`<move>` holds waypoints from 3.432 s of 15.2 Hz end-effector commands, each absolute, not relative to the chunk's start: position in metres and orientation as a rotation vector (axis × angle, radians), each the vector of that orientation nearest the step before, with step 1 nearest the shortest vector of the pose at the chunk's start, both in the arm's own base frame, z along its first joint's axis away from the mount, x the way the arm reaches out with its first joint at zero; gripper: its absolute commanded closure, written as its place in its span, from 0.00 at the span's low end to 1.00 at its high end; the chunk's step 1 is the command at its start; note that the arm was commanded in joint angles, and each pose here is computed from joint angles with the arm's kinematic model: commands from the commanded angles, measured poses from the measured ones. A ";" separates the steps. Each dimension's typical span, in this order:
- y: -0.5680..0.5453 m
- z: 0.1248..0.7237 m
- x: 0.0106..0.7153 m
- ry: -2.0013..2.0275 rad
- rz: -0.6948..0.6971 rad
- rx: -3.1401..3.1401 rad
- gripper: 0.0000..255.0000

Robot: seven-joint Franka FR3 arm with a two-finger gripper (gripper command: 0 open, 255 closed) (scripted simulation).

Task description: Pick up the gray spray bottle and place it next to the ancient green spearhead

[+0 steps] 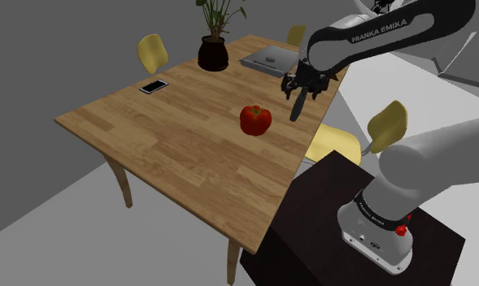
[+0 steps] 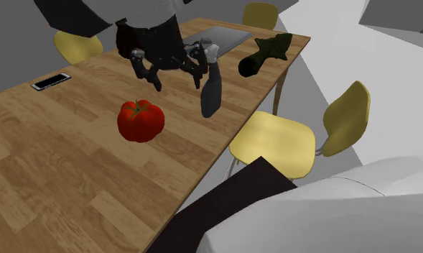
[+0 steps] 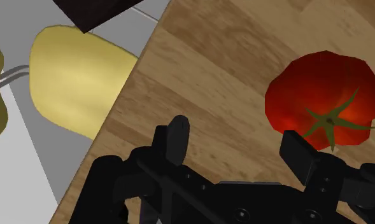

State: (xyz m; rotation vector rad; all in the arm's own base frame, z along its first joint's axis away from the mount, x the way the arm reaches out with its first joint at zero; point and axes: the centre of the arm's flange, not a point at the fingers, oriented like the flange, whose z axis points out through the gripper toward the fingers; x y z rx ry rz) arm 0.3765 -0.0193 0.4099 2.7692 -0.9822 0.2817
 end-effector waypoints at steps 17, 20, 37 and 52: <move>-0.128 0.307 0.448 -1.570 0.633 2.277 0.00; -0.134 0.296 0.451 -1.570 0.633 2.277 0.00; -0.134 0.296 0.451 -1.570 0.633 2.277 1.00; -0.134 0.375 0.451 -1.570 0.633 2.277 1.00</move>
